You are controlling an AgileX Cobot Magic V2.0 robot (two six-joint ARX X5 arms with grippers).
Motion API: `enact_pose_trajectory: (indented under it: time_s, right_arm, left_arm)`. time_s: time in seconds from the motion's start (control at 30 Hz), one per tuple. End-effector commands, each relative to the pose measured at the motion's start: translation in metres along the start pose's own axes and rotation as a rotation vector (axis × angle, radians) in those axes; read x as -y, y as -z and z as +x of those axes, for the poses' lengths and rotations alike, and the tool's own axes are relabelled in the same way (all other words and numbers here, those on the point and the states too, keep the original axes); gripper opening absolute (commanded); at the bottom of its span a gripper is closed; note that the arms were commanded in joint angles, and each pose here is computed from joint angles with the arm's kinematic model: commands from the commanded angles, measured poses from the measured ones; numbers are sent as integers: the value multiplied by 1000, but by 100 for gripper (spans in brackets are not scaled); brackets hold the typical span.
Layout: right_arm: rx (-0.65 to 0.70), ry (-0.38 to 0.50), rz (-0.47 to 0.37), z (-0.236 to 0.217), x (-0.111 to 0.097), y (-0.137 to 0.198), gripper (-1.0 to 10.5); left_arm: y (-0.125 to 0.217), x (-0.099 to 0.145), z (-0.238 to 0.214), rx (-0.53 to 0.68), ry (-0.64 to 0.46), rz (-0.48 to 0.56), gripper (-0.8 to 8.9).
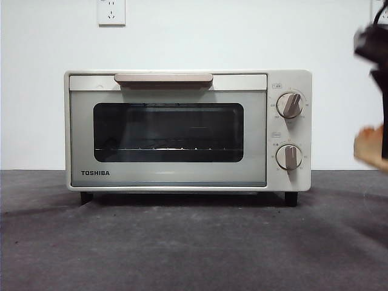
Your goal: The left arm flap open the oven, the right arm pick bread and place it into oven, the left arm flap close the oven
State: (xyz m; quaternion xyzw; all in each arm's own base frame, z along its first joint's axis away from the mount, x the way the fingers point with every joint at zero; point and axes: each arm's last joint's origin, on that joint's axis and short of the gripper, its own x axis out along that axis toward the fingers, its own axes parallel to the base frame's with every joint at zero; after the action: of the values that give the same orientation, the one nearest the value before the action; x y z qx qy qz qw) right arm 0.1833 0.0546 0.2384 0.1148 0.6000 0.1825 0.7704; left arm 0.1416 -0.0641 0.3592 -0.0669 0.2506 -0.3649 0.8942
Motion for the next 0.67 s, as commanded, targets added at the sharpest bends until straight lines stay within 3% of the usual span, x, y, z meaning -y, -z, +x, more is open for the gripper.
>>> enact_pose_trajectory:
  time_s: [0.03, 0.1, 0.2, 0.4, 0.67]
  right_arm:
    - [74, -50, -39, -18, -8, 7, 140]
    - [145, -78, -69, -33, -12, 16, 140]
    - [263, -114, -115, -54, -18, 29, 140]
    - [500, -171, -185, -88, -25, 56, 140]
    - [734, -283, -175, -117, -32, 80, 140]
  left_arm:
    - [-14, 2, 6, -7, -2, 45, 220]
    - [-21, 0, 14, -38, -4, 67, 119]
    - [-32, -2, 27, -76, -23, 95, 51]
    - [-57, -8, 65, -141, -89, 187, 16]
    - [-68, -15, 125, -279, -58, 275, 16]
